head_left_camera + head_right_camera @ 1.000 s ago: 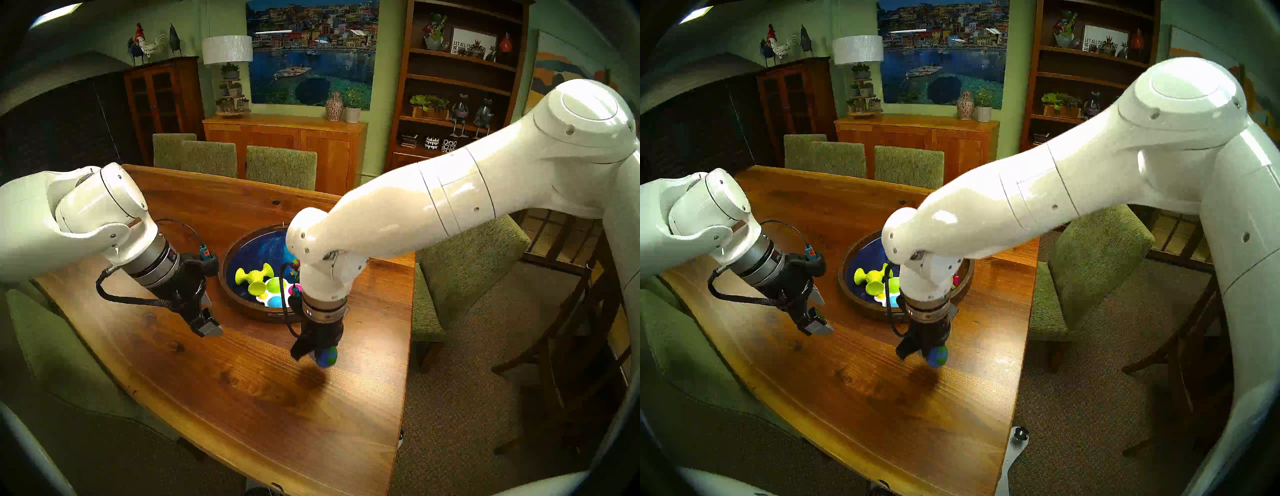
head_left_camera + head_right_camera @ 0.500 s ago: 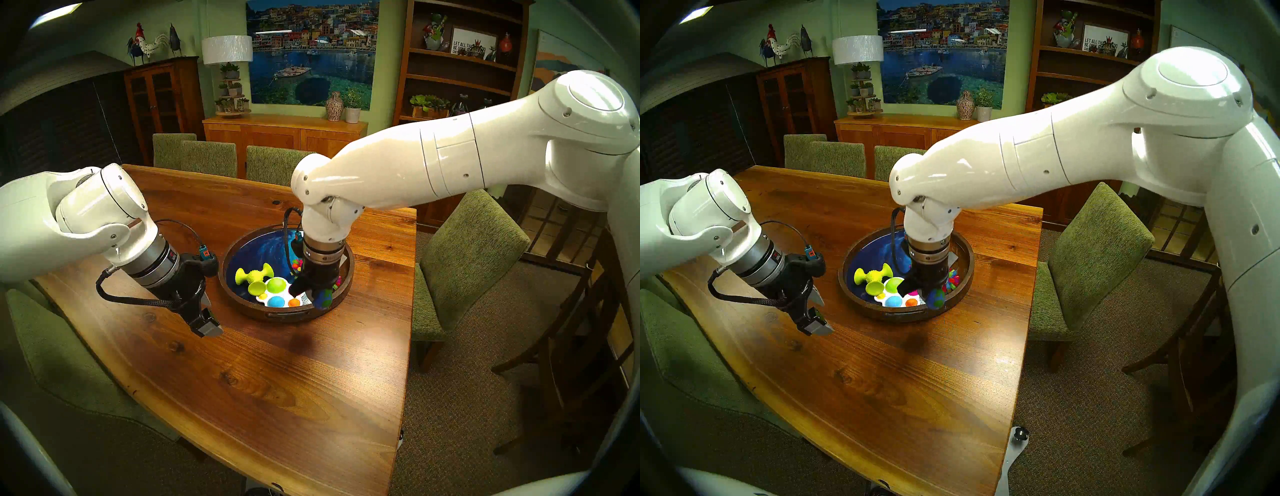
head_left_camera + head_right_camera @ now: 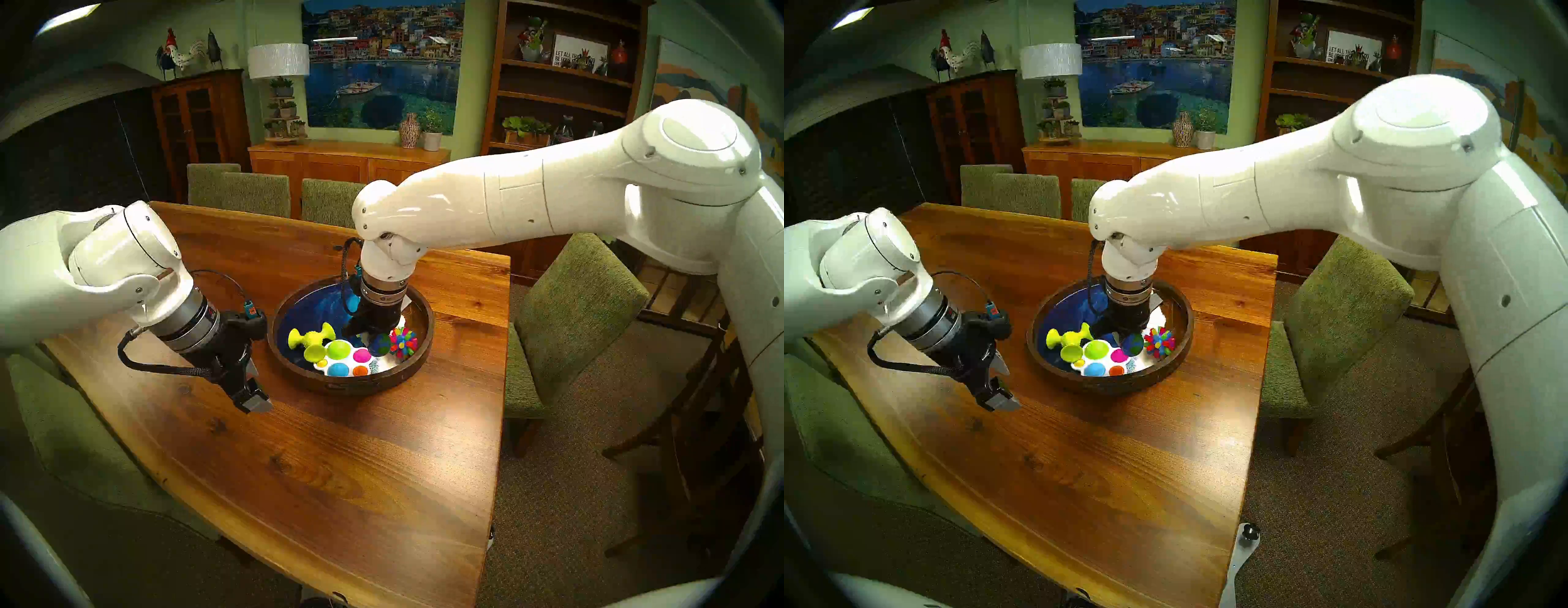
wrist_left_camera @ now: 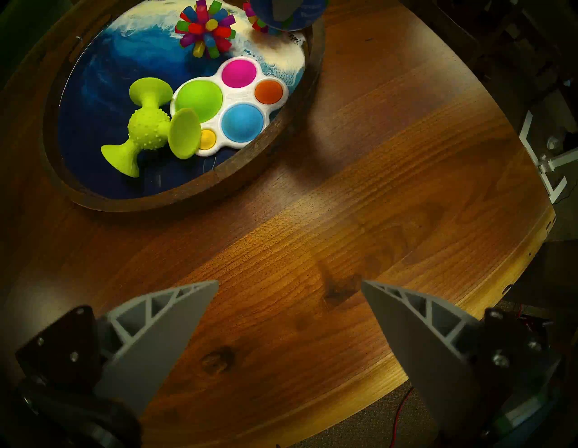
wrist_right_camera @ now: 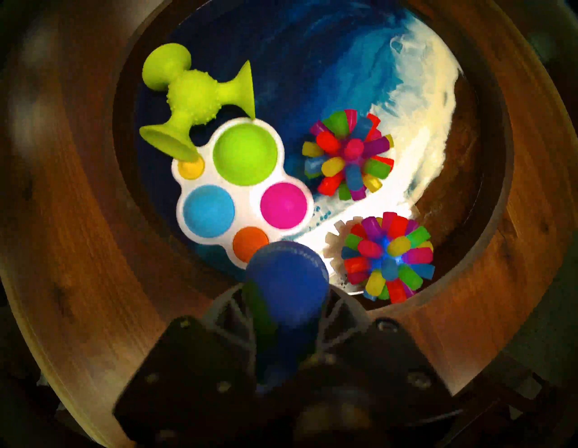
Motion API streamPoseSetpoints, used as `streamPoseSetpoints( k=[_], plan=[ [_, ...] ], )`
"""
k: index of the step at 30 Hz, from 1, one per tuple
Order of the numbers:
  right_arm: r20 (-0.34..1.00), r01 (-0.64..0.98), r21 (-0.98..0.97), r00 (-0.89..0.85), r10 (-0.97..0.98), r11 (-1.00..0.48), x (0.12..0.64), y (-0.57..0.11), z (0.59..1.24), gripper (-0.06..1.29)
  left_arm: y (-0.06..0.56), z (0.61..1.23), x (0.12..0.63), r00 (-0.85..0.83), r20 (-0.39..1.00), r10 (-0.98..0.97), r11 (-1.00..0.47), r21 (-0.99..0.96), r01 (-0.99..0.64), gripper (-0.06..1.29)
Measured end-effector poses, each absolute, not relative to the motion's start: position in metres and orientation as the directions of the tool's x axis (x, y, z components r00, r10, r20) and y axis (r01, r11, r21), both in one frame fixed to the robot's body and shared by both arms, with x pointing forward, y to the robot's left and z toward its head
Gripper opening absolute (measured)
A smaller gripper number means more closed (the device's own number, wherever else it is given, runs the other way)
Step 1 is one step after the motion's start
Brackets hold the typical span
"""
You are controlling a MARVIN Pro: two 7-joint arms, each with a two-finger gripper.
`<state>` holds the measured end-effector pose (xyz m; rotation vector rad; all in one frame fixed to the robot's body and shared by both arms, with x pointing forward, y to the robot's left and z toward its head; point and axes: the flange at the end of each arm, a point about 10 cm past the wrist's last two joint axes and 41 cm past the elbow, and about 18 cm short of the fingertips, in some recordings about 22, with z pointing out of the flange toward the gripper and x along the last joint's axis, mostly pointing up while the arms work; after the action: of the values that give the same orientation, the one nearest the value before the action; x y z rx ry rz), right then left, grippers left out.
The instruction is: Put toys in center tray
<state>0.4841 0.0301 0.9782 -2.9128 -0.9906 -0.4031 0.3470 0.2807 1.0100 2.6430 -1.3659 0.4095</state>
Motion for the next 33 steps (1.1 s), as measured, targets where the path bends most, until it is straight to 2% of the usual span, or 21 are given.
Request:
streamPoseSetpoints(
  k=[6, 11, 16, 17, 18, 19, 22, 33],
  plan=[
    [0.270, 0.596, 0.028, 0.769, 0.580, -0.803, 0.493, 0.044, 0.966, 0.38, 0.281, 1.010, 0.347, 0.552, 0.301, -0.778, -0.580, -0.002, -0.815, 1.23],
    [0.273, 0.592, 0.017, 0.773, 0.573, -0.806, 0.499, 0.052, 0.959, 0.38, 0.281, 1.010, 0.347, 0.553, 0.301, -0.777, -0.580, -0.002, -0.815, 1.23],
    [0.265, 0.590, 0.011, 0.777, 0.571, -0.808, 0.505, 0.056, 0.957, 0.50, 0.281, 1.010, 0.347, 0.553, 0.301, -0.777, -0.580, -0.002, -0.814, 1.23],
    [0.259, 0.589, 0.013, 0.778, 0.572, -0.808, 0.508, 0.057, 0.956, 0.64, 0.281, 1.010, 0.347, 0.553, 0.301, -0.777, -0.580, -0.002, -0.814, 1.24],
    [0.252, 0.591, 0.015, 0.779, 0.575, -0.807, 0.510, 0.058, 0.957, 0.94, 0.281, 1.010, 0.347, 0.553, 0.301, -0.777, -0.581, -0.002, -0.814, 1.24],
    [0.249, 0.591, 0.016, 0.779, 0.576, -0.806, 0.511, 0.058, 0.957, 0.96, 0.280, 1.010, 0.347, 0.553, 0.301, -0.777, -0.581, -0.002, -0.814, 1.24],
    [0.240, 0.593, 0.020, 0.779, 0.579, -0.805, 0.514, 0.059, 0.959, 1.21, 0.280, 1.010, 0.347, 0.553, 0.302, -0.776, -0.581, -0.001, -0.814, 1.23],
    [0.246, 0.588, 0.041, 0.778, 0.579, -0.808, 0.531, 0.046, 0.975, 1.23, 0.280, 1.010, 0.347, 0.553, 0.302, -0.776, -0.580, 0.000, -0.814, 1.23]
  ],
)
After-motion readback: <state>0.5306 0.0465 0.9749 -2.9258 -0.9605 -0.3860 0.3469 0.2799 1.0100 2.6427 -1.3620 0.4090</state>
